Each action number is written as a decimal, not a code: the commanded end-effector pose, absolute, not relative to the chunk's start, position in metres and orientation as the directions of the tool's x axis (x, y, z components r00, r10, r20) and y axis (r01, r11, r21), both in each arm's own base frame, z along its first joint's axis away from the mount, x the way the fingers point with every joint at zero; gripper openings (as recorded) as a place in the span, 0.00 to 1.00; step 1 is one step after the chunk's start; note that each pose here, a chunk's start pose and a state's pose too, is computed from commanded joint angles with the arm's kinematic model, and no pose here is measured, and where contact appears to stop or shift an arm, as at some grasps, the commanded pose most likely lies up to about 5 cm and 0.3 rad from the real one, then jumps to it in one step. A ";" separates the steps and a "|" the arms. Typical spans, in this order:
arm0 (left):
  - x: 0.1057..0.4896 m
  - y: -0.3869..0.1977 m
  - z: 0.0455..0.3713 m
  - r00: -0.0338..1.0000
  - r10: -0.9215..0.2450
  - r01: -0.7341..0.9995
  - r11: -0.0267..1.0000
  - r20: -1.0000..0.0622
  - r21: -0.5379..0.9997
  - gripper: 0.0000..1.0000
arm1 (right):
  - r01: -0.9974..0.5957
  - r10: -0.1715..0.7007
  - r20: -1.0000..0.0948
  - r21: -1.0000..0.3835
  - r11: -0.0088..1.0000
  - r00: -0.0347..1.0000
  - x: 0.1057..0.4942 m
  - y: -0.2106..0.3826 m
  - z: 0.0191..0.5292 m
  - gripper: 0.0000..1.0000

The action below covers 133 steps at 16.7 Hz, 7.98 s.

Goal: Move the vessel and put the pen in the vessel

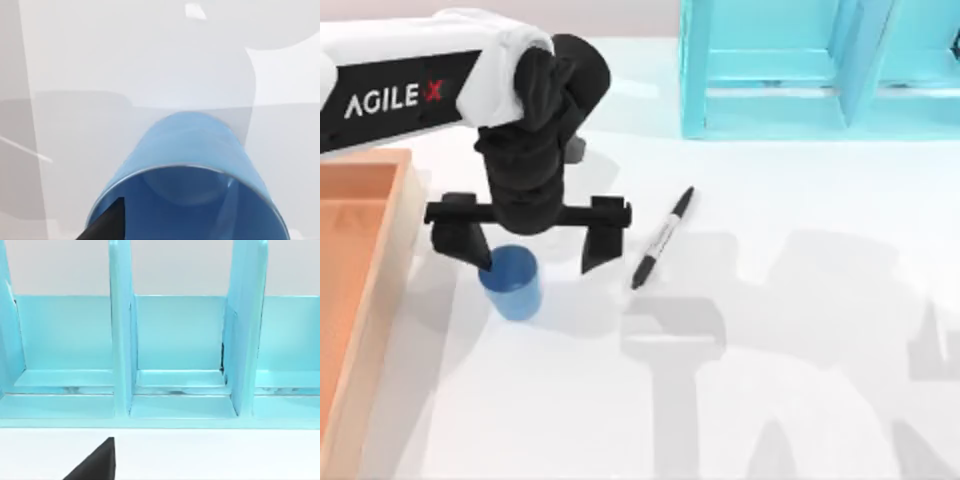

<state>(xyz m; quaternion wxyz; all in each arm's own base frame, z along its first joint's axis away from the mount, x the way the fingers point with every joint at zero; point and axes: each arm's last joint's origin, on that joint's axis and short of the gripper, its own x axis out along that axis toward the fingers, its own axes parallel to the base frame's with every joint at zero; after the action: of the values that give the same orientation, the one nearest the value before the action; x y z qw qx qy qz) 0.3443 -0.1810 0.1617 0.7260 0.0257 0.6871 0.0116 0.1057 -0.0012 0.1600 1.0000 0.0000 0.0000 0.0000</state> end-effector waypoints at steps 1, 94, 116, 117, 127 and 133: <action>0.344 -0.181 0.162 0.055 0.052 0.018 0.998 -0.997 0.053 1.00 | 0.000 0.000 0.000 0.000 1.000 1.000 0.106 -0.001 0.160 1.00; 0.284 -0.318 0.214 0.188 0.058 0.442 0.886 -0.980 0.138 0.00 | 0.000 0.000 0.000 0.000 1.000 1.000 0.106 -0.001 0.160 1.00; 0.243 -0.172 0.189 0.824 -0.344 0.407 0.912 -0.450 0.048 0.00 | 0.000 0.000 0.000 0.000 1.000 1.000 0.106 -0.001 0.160 1.00; 0.235 -0.162 0.187 0.853 -0.350 0.397 0.917 -0.386 0.047 0.00 | 0.000 0.000 0.000 0.000 1.000 1.000 0.106 -0.001 0.160 1.00; 0.163 -0.094 0.179 0.941 -0.314 0.316 0.949 0.125 0.008 0.00 | 0.000 0.000 0.000 0.000 1.000 1.000 0.106 -0.001 0.160 1.00; 0.159 -0.091 0.178 0.939 -0.309 0.312 0.950 0.149 0.004 0.00 | 0.000 0.000 0.000 0.000 1.000 1.000 0.106 -0.001 0.160 1.00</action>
<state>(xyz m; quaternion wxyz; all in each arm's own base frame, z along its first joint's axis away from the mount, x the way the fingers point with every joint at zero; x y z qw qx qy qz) 0.1592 -0.0909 0.1781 0.9846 -0.0096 -0.0742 -0.1577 0.1057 -0.0012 0.1600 1.0000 0.0000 0.0000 0.0000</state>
